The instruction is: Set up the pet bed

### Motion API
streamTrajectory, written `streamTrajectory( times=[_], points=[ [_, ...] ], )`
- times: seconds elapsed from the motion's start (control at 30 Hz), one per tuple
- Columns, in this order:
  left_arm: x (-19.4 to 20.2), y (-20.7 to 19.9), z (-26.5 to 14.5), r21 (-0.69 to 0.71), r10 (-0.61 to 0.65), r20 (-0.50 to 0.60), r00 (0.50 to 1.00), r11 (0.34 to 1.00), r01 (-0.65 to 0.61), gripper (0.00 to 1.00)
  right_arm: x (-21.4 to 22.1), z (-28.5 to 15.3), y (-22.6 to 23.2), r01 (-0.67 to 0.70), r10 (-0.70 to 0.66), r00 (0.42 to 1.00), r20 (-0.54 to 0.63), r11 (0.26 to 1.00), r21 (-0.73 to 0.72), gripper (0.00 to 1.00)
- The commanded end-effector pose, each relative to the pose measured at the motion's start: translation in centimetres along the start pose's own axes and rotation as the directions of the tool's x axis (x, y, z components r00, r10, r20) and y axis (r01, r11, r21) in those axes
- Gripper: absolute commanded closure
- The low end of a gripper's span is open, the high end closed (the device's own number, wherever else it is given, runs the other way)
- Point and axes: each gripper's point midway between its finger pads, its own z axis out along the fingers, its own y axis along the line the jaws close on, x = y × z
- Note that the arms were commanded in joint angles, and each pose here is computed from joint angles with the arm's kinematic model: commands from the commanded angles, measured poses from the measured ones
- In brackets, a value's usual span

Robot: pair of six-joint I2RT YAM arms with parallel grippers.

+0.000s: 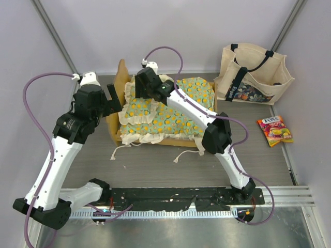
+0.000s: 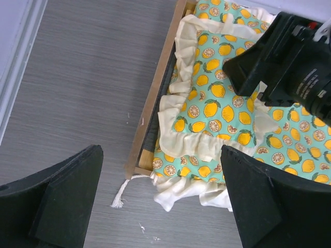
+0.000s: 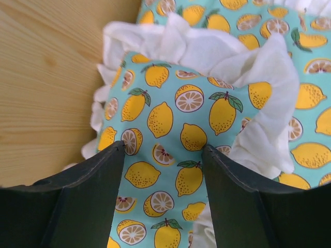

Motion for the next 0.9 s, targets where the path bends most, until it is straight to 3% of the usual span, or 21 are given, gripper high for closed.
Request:
streamTrajectory(
  times=[0.0,0.03,0.13,0.2,0.33,0.4,0.5,0.87],
  points=[
    [0.0,0.9,-0.1,-0.028,0.018,0.015,1.000,0.999,-0.017,0.00,0.3,-0.8,-1.5,0.063,-0.063,0.998,-0.007,0.992,0.106,0.39],
    [0.1,0.9,0.0,-0.026,0.018,0.012,1.000,1.000,-0.018,0.00,0.4,-0.7,-1.5,0.066,-0.065,0.998,-0.006,0.992,0.104,0.47],
    [0.4,0.8,0.2,-0.023,0.016,0.006,1.000,1.000,-0.015,0.00,0.5,-0.9,-0.7,0.080,-0.080,0.997,-0.003,0.994,0.070,0.81],
    [0.5,0.8,0.3,-0.023,0.017,0.002,1.000,1.000,-0.017,0.00,-1.0,-1.7,0.1,0.069,-0.070,0.997,0.041,0.997,0.034,0.94],
    [0.5,1.0,0.2,-0.031,0.009,0.010,1.000,0.999,-0.009,0.00,-3.5,-3.6,0.4,0.006,-0.007,0.993,0.121,1.000,0.010,0.99],
    [0.2,1.3,-0.1,-0.040,-0.008,0.023,1.000,0.999,0.009,0.00,-5.8,-5.1,1.4,-0.040,0.051,0.982,0.181,0.997,-0.067,0.99],
    [-0.4,1.5,-0.6,-0.035,-0.032,0.057,0.998,0.999,0.034,0.00,-6.1,-4.8,1.6,-0.120,0.144,0.973,0.181,0.983,-0.137,0.99],
    [-0.1,2.0,-0.7,-0.048,-0.031,0.054,0.998,0.998,0.034,0.00,-3.3,-1.1,3.0,-0.194,0.215,0.973,0.089,0.961,-0.197,0.99]
  ],
)
